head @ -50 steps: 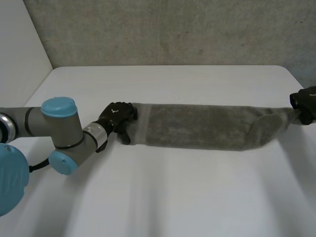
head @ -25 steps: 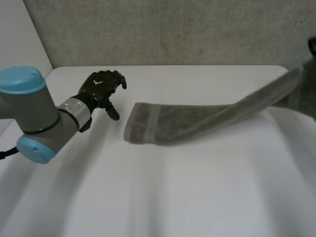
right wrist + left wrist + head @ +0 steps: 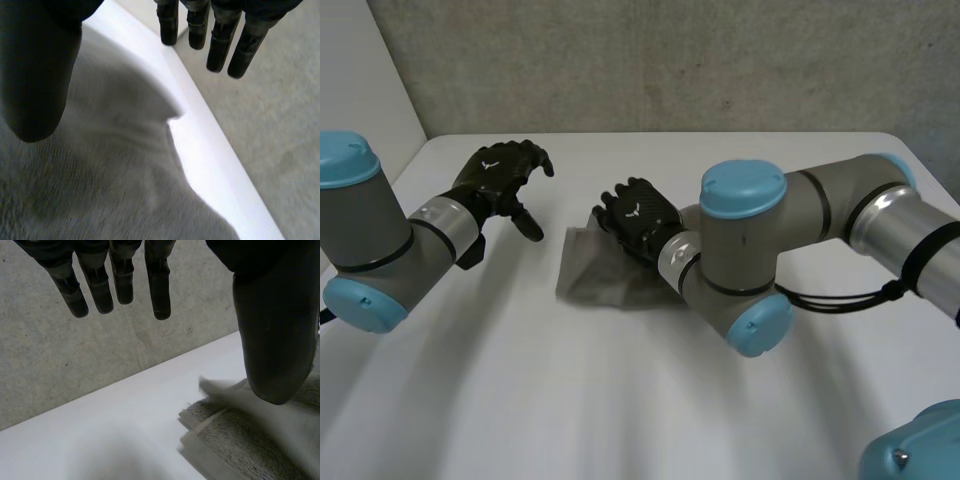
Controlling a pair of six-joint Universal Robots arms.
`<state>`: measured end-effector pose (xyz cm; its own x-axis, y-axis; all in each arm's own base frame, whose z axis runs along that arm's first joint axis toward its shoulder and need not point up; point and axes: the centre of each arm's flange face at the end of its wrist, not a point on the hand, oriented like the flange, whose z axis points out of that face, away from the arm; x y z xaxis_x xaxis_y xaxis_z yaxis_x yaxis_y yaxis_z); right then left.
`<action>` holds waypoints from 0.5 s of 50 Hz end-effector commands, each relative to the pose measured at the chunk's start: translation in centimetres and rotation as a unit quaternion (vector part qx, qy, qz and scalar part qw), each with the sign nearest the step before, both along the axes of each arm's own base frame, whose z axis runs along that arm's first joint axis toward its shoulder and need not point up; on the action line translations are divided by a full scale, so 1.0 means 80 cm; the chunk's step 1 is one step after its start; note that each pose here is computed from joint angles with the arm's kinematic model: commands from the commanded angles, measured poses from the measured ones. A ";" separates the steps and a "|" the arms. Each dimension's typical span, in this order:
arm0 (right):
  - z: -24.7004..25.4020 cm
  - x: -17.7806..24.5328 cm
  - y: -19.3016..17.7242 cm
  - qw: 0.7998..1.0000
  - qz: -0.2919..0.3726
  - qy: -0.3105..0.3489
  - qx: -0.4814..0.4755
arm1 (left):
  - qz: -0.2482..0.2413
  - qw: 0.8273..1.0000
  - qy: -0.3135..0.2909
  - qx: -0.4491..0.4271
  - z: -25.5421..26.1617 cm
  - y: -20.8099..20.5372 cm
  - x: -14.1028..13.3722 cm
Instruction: Fold the towel.
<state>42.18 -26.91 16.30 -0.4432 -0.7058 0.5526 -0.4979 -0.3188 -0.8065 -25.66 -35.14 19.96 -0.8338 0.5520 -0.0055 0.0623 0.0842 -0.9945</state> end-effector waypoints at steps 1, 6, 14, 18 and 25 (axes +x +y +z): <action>0.029 -0.027 -0.013 0.997 -0.077 -0.009 -0.003 | -0.004 1.000 -0.001 -0.002 -0.003 -0.001 -0.004; 0.039 -0.079 -0.016 0.992 -0.120 -0.015 0.043 | -0.012 1.000 0.000 -0.003 -0.005 0.000 -0.011; 0.011 -0.161 -0.020 0.979 -0.179 -0.021 0.098 | -0.045 0.999 -0.006 0.011 -0.019 0.021 -0.039; -0.014 -0.190 -0.017 0.974 -0.184 -0.016 0.129 | -0.065 0.997 -0.015 0.034 -0.037 0.042 -0.052; -0.028 -0.209 -0.020 0.970 -0.196 -0.022 0.142 | -0.075 0.995 -0.028 0.064 -0.059 0.062 -0.050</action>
